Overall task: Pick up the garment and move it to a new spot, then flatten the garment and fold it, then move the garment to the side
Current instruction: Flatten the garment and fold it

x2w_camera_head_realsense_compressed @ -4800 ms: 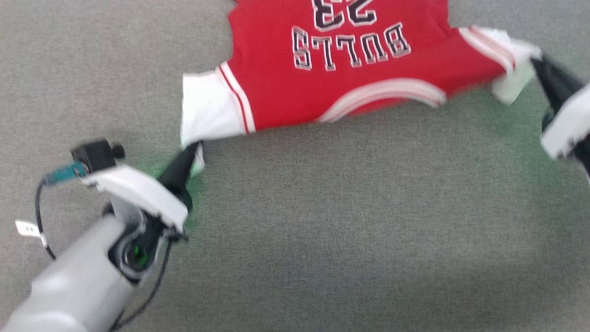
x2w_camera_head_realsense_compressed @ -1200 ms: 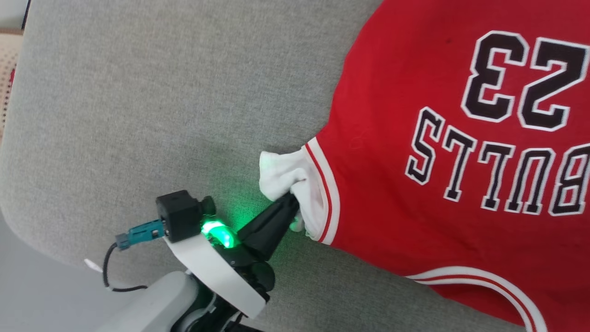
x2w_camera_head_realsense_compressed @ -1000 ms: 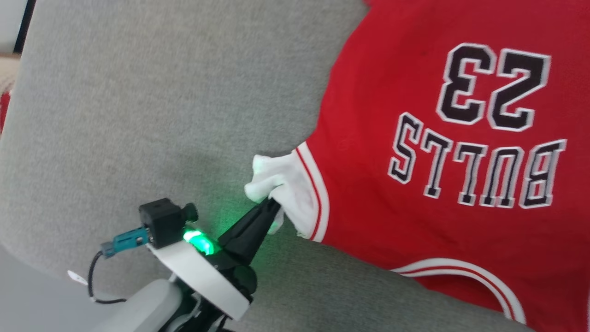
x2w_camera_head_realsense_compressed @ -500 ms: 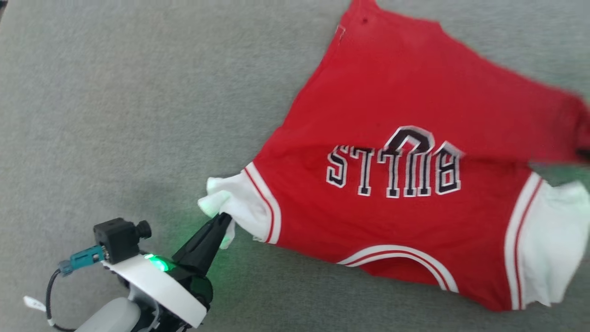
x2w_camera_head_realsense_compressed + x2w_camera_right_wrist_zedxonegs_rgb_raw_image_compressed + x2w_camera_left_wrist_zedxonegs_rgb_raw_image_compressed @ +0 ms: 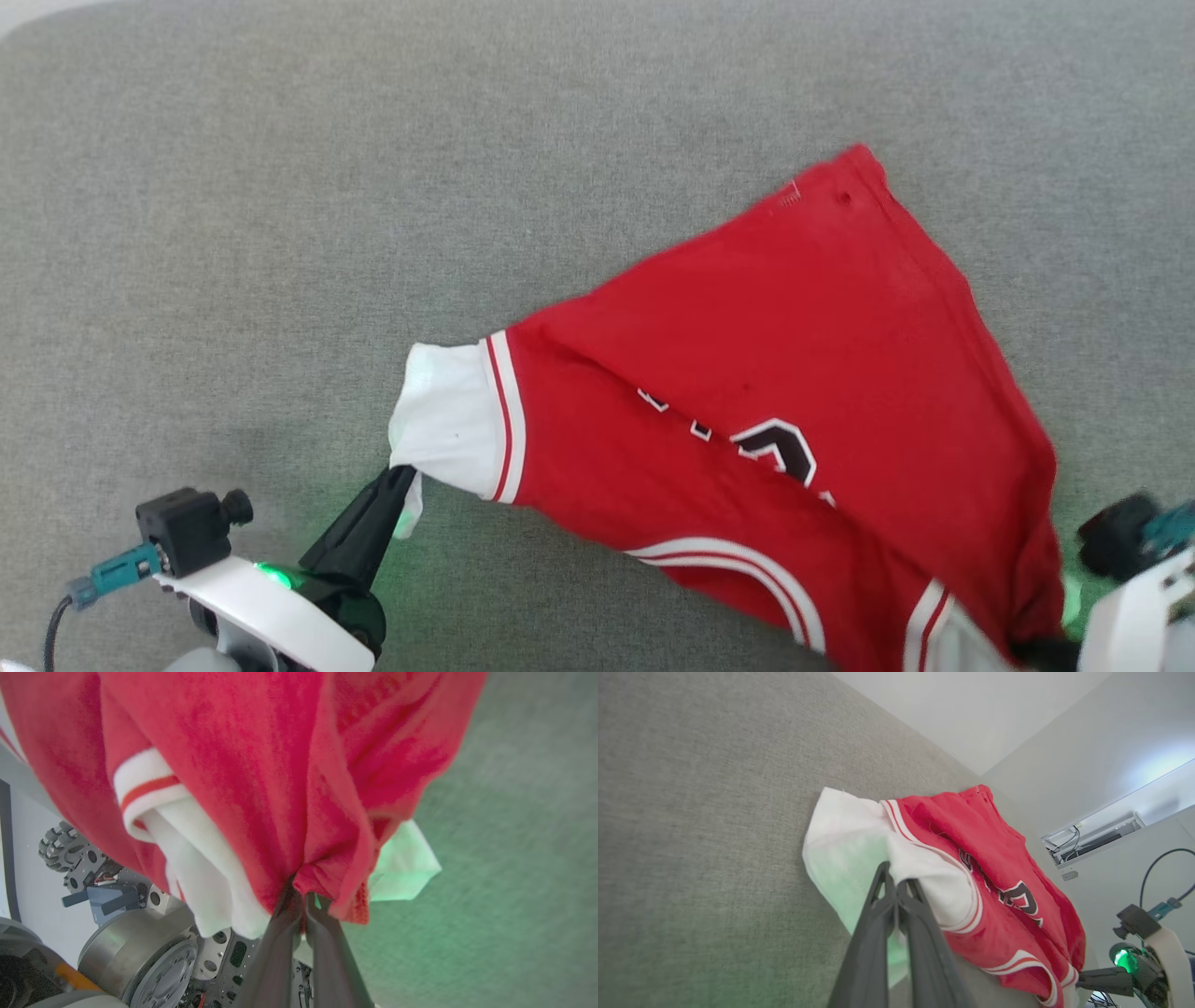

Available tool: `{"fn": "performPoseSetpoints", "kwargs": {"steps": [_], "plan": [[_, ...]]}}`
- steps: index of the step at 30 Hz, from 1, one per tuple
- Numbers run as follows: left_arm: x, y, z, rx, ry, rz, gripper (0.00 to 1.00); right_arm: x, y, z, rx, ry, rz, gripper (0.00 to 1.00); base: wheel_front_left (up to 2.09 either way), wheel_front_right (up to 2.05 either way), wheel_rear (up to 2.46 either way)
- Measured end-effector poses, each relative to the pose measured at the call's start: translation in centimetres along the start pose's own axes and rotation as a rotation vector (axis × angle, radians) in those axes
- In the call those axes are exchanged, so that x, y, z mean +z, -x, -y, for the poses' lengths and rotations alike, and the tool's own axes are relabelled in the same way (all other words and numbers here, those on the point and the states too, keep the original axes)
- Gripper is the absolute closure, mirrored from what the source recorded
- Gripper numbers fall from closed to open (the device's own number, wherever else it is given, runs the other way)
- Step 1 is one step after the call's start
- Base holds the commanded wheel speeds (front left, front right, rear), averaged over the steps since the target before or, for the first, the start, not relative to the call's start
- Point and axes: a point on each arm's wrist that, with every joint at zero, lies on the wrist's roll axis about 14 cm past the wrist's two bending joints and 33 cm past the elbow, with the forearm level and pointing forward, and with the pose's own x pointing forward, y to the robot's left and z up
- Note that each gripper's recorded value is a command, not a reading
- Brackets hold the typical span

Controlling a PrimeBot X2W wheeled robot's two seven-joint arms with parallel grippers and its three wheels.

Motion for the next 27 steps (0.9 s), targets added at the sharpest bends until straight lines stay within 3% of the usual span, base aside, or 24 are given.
{"fn": "performPoseSetpoints", "kwargs": {"steps": [5, 9, 10, 11, 12, 17, 27], "plan": [[-0.1, 0.8, 0.0, 0.01, -0.002, 0.001, 1.0, -2.6, -0.5, -2.8, 0.039, -0.014, -0.032, 1.0, 0.0, 0.0, 0.0], [-0.3, 1.2, 0.1, 0.01, -0.002, -0.002, 1.0, -2.4, -0.3, -3.7, 0.04, -0.02, 0.002, 1.0, 0.0, 0.0, 0.0], [-0.3, 1.2, 0.2, 0.007, -0.002, -0.003, 1.0, -2.1, -0.2, -3.5, 0.028, -0.02, 0.015, 0.93, 0.0, 0.0, 0.0], [-0.4, 1.2, 0.2, 0.005, -0.001, -0.006, 1.0, -1.9, 0.0, -3.3, 0.017, -0.016, 0.025, 0.68, 0.0, 0.0, 0.0], [-0.5, 1.1, 0.3, 0.002, 0.0, -0.007, 1.0, -1.4, 0.2, -3.1, 0.007, -0.01, 0.045, 0.0, 0.0, 0.0, 0.0], [-0.7, 1.0, 0.2, 0.003, 0.003, -0.015, 1.0, 3.7, 2.8, -2.2, -0.035, 0.011, 0.246, 0.0, 0.0, 0.0, 0.0], [-0.6, 0.2, 0.3, -0.005, 0.007, -0.013, 1.0, 16.0, 10.0, 0.3, -0.219, 0.255, 0.534, 0.0, 0.0, 0.0, 0.0]]}}
